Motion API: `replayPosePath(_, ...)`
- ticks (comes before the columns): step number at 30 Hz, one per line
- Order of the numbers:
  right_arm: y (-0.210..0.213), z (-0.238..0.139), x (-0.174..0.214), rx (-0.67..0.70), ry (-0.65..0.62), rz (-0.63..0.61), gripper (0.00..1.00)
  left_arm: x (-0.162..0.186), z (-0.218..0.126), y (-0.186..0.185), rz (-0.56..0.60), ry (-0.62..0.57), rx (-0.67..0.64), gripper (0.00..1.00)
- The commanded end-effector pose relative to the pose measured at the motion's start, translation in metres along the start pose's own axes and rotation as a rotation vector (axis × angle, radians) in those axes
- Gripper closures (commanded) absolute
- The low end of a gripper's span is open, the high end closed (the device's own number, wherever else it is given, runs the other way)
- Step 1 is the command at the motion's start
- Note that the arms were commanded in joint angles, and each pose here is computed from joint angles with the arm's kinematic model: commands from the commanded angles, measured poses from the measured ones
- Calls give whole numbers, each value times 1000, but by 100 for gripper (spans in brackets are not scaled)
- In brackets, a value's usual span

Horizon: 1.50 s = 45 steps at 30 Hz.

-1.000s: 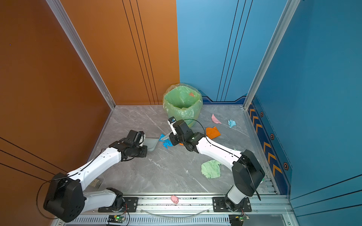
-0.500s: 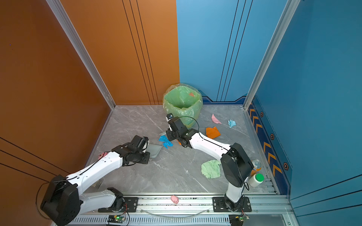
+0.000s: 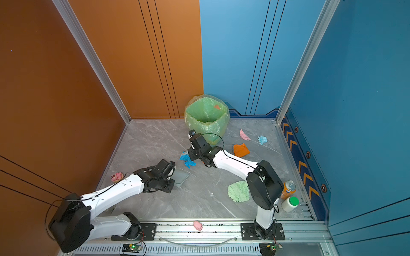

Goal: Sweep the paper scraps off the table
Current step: 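Slide the dustpan with the left gripper toward the blue scraps while the brush pushes them, then sweep the blue scraps with the right gripper's brush into the left gripper's dustpan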

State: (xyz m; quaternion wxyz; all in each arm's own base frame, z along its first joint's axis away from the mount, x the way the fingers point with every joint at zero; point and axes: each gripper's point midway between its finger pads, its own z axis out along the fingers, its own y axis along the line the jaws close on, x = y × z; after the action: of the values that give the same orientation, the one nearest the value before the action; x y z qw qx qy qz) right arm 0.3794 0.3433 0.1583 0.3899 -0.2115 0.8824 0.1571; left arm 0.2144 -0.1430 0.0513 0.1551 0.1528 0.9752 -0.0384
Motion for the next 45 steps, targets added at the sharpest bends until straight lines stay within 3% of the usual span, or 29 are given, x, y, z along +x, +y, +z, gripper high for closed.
replayPosePath(1, 3, 0, -2, -4, 24, 6, 100, -2, 2, 3, 6, 13, -46, 100)
replayPosePath(13, 14, 2, 38, -59, 183, -39, 100, -3, 10, 1, -9, 31, -58, 100)
replayPosePath(30, 76, -21, 66, -433, 332, -16, 100, -4, 13, 2, -7, 34, -64, 100)
replayPosePath(40, 64, -40, 56, -416, 316, -26, 100, -4, 12, 3, -12, 30, -68, 100)
replayPosePath(45, 51, -48, 59, -356, 325, -109, 100, -4, 12, 4, -17, 26, -71, 100)
